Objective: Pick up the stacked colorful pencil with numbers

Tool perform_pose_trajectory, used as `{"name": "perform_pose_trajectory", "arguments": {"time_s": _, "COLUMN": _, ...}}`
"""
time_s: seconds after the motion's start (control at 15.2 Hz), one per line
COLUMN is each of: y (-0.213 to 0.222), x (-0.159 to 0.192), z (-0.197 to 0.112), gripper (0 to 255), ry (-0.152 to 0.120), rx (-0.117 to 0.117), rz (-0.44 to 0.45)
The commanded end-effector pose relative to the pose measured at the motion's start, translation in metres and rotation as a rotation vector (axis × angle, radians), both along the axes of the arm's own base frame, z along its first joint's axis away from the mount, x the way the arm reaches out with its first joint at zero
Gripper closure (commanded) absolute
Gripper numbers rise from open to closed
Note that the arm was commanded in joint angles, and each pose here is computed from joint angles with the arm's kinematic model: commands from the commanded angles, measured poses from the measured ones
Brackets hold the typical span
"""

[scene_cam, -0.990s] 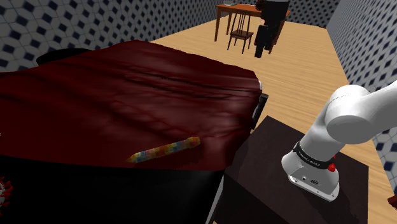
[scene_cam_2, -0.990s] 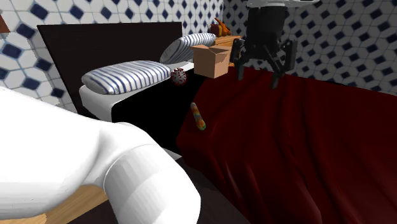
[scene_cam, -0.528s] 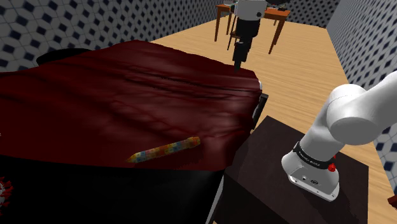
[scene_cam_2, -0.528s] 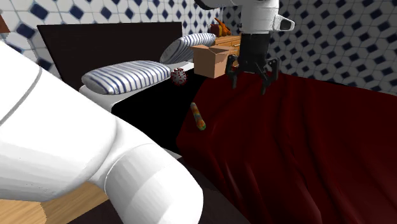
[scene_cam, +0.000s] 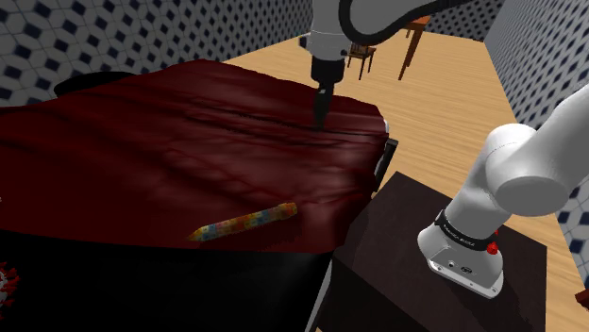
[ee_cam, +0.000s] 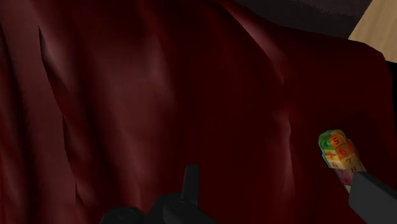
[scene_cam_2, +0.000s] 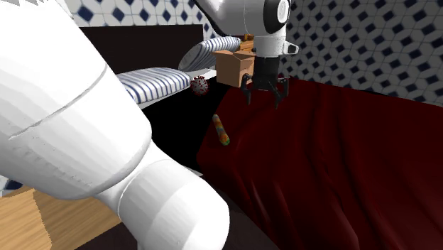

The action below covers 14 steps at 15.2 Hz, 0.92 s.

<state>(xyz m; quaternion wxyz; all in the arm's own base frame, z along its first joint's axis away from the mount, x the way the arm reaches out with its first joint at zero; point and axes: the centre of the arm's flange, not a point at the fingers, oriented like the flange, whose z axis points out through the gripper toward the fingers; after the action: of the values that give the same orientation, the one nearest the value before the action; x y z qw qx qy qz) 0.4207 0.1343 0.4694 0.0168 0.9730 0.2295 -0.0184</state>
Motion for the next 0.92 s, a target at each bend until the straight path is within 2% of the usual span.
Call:
{"name": "perform_pose_trajectory", "arguments": {"time_s": 0.0, "y": 0.02, "x": 0.008, "z": -0.017, "gripper": 0, "ry": 0.001, "rx": 0.004, "rz": 0.055}}
{"name": "perform_pose_trajectory", "arguments": {"time_s": 0.86, "y": 0.159, "x": 0.034, "z": -0.11, "gripper": 0, "ry": 0.009, "rx": 0.025, "rz": 0.403}}
